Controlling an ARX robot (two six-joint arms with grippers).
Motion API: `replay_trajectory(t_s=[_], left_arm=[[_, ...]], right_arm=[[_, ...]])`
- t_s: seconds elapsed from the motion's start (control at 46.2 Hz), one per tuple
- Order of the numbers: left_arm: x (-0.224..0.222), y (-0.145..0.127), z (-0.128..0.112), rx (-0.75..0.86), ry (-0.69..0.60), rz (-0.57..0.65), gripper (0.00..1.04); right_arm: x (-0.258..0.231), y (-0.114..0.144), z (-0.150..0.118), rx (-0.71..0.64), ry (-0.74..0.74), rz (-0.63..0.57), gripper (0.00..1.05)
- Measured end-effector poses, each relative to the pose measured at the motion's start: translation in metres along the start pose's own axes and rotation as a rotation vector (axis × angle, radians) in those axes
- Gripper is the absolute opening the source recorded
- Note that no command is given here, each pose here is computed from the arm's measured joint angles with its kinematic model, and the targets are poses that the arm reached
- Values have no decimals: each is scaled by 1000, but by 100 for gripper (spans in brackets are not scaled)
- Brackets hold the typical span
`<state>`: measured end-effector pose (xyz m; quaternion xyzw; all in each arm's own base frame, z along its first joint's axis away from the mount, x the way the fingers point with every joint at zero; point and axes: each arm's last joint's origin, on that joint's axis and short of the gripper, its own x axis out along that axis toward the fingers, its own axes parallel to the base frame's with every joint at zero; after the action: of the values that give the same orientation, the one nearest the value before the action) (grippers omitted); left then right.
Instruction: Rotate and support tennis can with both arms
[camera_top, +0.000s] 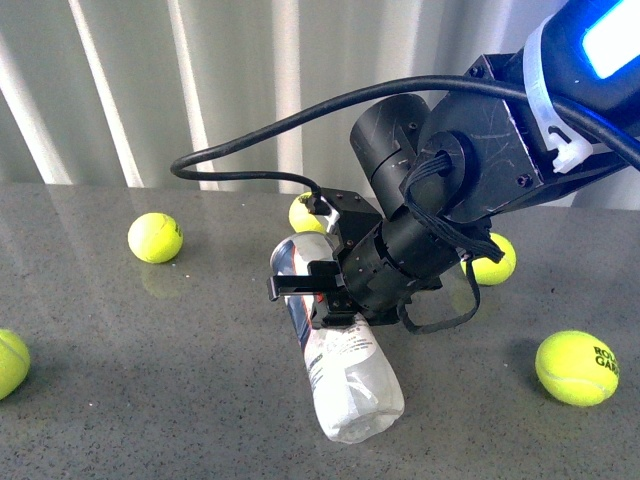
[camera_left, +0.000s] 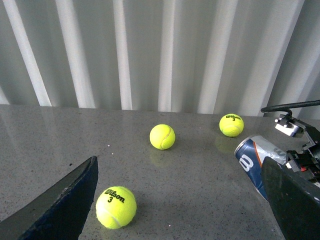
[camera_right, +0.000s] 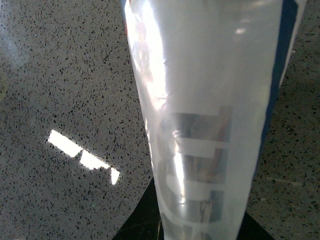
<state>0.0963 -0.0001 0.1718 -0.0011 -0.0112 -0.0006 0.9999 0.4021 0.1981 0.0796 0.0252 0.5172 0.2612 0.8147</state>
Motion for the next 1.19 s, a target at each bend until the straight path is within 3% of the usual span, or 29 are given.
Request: replay_trajectory(t_s=[0.173, 0.303, 0.412, 0.585, 0.693, 0.823, 0.975, 1.192], left_arm=[[0, 0, 0, 0, 0, 0, 98], [0, 0, 0, 0, 0, 0, 98], [0, 0, 0, 0, 0, 0, 98], [0, 0, 0, 0, 0, 0, 98], [0, 0, 0, 0, 0, 0, 98], [0, 0, 0, 0, 0, 0, 98], [0, 0, 0, 0, 0, 0, 98], [0, 0, 0, 0, 0, 0, 98]], right_arm=[[-5, 2, 2, -29, -8, -29, 8], [-13, 3, 4, -126, -37, -113, 5], [-28, 5, 9, -321, -103, -220, 5], [-50, 17, 10, -760, -178, -296, 5], [-40, 33, -12, -1092, -156, -273, 5], [-19, 48, -36, -1382, -165, -264, 5], [0, 52, -43, -1522, -194, -256, 5], [12, 48, -40, -1540, -178, -253, 5]])
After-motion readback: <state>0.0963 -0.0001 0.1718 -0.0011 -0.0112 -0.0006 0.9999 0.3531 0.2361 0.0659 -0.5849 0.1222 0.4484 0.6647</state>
